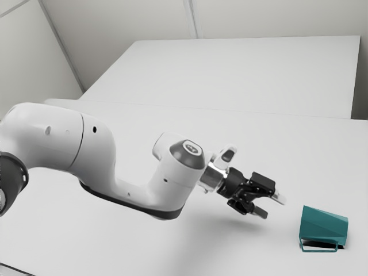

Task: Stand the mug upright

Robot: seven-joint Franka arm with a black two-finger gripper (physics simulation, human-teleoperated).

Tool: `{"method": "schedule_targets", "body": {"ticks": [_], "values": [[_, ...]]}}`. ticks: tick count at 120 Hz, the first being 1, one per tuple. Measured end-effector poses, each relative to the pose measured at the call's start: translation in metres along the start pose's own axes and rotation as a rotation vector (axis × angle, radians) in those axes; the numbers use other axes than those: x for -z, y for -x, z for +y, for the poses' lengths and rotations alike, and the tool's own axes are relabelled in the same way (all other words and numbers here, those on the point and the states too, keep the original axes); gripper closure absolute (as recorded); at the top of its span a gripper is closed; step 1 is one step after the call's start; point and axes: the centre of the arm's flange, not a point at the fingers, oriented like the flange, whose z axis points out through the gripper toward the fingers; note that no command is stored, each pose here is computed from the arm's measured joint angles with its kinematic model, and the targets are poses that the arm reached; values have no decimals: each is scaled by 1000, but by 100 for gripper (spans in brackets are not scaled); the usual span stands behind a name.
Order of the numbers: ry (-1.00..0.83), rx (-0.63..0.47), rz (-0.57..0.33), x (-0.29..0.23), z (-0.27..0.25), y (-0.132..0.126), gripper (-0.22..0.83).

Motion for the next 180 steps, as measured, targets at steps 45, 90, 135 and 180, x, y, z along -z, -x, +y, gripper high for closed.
{"method": "schedule_targets", "body": {"ticks": [45,90,135,180], "values": [[-1,-100,-21,-41,8,-1,0],[13,-172,-36,-71,21,-6,0],[28,-195,-45,-87,30,0,0],[48,-202,-53,-101,39,5,9]]}}
